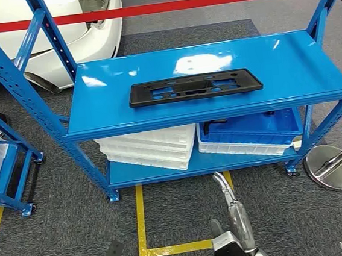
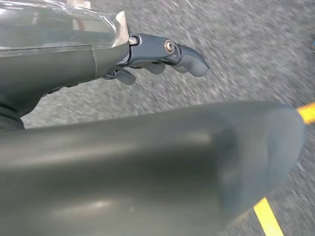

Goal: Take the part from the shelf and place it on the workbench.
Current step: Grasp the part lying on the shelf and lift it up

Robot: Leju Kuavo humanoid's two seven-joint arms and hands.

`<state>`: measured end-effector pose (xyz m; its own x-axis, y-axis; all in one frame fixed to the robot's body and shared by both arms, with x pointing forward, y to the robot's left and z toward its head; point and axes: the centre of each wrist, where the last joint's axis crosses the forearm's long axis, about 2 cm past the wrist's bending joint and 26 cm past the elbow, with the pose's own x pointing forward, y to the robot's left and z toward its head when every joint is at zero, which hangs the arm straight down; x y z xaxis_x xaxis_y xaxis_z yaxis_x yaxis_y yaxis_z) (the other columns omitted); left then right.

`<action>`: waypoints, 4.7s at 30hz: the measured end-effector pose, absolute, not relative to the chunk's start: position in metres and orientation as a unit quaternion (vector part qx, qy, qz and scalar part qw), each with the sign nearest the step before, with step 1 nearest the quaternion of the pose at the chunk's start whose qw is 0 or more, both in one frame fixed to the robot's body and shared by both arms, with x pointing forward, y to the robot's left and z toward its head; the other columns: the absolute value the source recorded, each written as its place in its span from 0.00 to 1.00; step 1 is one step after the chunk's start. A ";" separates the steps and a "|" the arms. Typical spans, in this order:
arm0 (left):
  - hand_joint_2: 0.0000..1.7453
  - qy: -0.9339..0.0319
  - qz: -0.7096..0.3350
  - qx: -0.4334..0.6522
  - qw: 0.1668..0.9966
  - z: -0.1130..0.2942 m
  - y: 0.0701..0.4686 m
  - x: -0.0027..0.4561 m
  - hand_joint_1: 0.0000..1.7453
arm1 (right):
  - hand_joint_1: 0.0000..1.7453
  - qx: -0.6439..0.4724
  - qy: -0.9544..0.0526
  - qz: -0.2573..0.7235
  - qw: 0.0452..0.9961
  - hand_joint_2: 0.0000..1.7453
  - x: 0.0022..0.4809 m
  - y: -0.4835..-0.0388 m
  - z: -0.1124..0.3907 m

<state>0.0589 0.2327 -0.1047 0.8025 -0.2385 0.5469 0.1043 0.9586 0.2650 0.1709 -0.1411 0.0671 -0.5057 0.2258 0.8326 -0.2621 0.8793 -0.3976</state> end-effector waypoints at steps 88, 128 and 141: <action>0.00 -0.338 -0.074 0.029 0.938 -0.106 0.235 0.056 0.00 | 0.00 -0.189 -0.831 0.240 0.464 1.00 0.171 -0.211 0.083; 0.00 -0.336 -0.080 0.032 0.938 -0.106 0.234 0.061 0.00 | 0.00 -0.193 -0.825 0.242 0.473 1.00 0.170 -0.217 0.082; 0.00 -0.339 -0.082 0.025 0.937 -0.105 0.233 0.060 0.00 | 0.00 -0.190 -0.824 0.241 0.475 1.00 0.170 -0.215 0.082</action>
